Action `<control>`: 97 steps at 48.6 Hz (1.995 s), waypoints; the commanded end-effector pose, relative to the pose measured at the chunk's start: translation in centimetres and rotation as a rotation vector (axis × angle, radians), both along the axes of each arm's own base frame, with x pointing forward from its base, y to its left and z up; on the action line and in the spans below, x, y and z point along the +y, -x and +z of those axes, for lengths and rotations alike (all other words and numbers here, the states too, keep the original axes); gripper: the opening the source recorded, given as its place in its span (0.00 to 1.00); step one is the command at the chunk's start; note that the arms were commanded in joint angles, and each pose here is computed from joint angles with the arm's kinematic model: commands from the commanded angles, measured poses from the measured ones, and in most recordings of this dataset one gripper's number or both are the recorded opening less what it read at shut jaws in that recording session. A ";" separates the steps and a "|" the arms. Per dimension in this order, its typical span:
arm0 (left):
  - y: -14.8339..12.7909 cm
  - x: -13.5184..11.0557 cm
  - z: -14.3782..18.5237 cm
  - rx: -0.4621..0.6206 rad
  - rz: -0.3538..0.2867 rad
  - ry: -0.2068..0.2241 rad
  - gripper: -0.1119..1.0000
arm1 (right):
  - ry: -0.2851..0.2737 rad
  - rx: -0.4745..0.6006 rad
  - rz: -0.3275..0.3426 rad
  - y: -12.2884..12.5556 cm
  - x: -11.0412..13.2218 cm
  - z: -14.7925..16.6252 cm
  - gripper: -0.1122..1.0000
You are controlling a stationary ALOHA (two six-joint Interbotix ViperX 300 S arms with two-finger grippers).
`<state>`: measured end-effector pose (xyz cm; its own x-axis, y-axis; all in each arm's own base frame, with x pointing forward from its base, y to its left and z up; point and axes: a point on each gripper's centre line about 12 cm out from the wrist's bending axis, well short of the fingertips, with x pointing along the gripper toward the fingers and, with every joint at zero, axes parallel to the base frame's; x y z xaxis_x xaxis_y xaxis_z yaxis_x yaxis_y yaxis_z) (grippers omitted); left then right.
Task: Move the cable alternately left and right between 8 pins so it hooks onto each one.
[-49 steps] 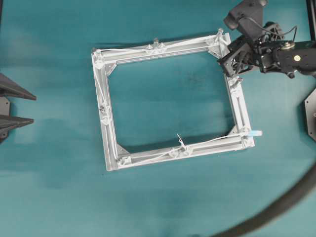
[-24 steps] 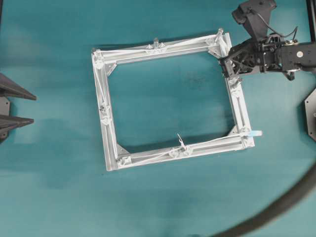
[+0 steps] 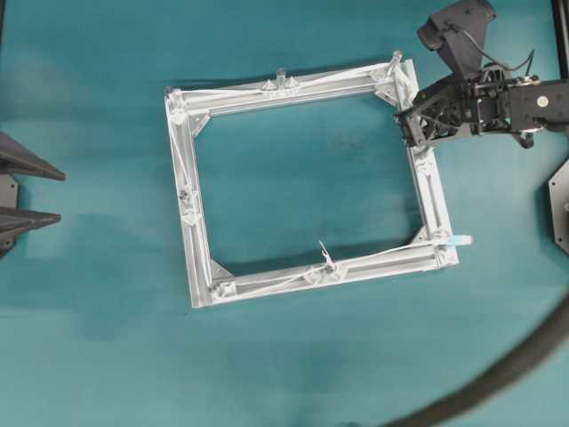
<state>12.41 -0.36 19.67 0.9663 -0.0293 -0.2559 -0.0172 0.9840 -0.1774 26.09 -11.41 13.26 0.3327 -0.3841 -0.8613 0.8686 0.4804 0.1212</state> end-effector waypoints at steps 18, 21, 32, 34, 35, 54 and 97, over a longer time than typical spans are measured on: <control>-0.2 0.0 0.9 -0.014 0.005 0.003 0.80 | -0.012 -0.067 -0.022 -1.3 -0.1 1.7 0.12; -0.2 0.0 0.9 -0.014 0.005 0.003 0.80 | -0.022 -0.065 -0.035 -1.2 -0.1 1.6 0.22; -0.2 0.0 0.9 -0.014 0.005 0.003 0.80 | -0.036 -0.045 -0.050 -0.7 0.1 1.2 0.76; -0.2 0.0 0.9 -0.014 0.005 0.003 0.80 | -0.037 -0.044 -0.051 -0.7 0.1 1.1 0.75; -0.2 0.0 0.9 -0.014 0.005 0.003 0.80 | -0.036 -0.046 -0.051 -0.7 0.1 1.2 0.74; -0.2 0.0 0.9 -0.014 0.005 0.003 0.80 | 0.006 -0.203 0.013 -0.4 1.4 5.5 0.74; -0.2 0.0 0.9 -0.014 0.005 0.003 0.80 | 0.407 -0.647 0.590 7.8 7.5 11.1 0.73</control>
<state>12.41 -0.36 19.67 0.9663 -0.0293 -0.2559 -0.0172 0.9840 -0.1774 18.88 -4.10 23.45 0.9127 -0.2354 -0.3339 0.3225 0.9169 0.2351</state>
